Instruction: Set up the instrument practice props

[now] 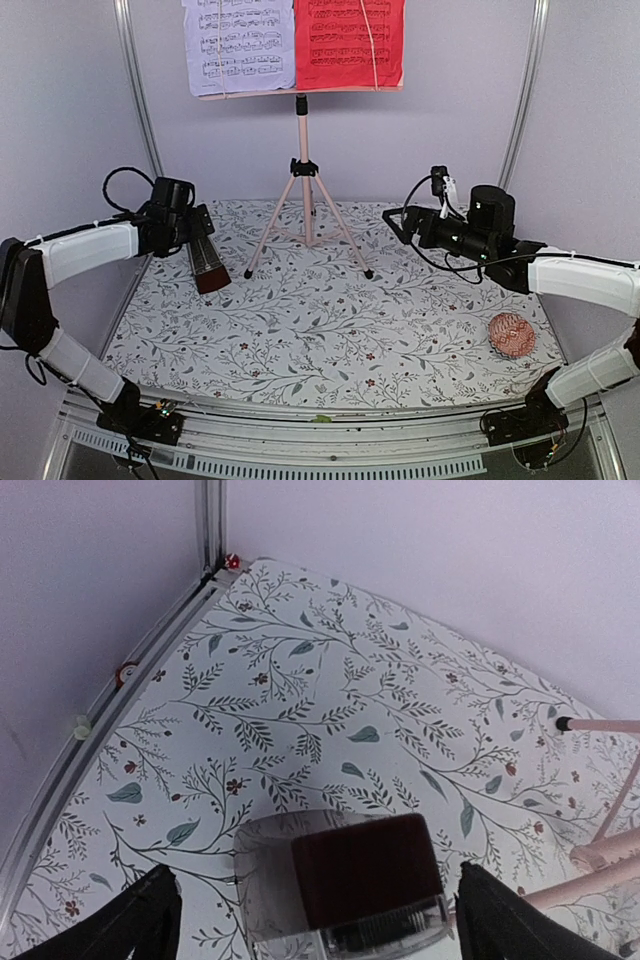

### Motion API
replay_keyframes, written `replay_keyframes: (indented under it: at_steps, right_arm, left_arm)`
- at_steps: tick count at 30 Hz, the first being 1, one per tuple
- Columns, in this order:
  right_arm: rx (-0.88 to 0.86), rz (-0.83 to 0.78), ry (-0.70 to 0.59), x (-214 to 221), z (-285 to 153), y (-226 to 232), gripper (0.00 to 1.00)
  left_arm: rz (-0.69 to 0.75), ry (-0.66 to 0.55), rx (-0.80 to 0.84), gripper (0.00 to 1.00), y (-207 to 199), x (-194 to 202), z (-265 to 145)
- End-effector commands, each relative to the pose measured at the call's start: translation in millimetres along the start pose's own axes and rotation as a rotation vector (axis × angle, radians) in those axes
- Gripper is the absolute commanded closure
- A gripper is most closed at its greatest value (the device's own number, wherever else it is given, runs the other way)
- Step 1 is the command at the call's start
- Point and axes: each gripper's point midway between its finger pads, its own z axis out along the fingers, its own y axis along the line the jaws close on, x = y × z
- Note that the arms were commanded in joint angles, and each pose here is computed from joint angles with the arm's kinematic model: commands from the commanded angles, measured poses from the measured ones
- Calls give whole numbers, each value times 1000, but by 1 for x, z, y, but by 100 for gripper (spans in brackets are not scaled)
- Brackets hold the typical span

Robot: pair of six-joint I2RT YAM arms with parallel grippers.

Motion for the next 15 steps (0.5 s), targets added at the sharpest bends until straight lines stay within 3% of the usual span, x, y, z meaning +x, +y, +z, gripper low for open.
replay_keyframes:
  at_steps: [1, 15]
  right_arm:
    - [6, 7, -43, -9, -10, 2, 1]
    - [49, 11, -72, -12, -12, -6, 1]
  left_arm:
    - [18, -19, 5, 4, -4, -6, 22]
    - [61, -21, -112, 15, 6, 22, 49]
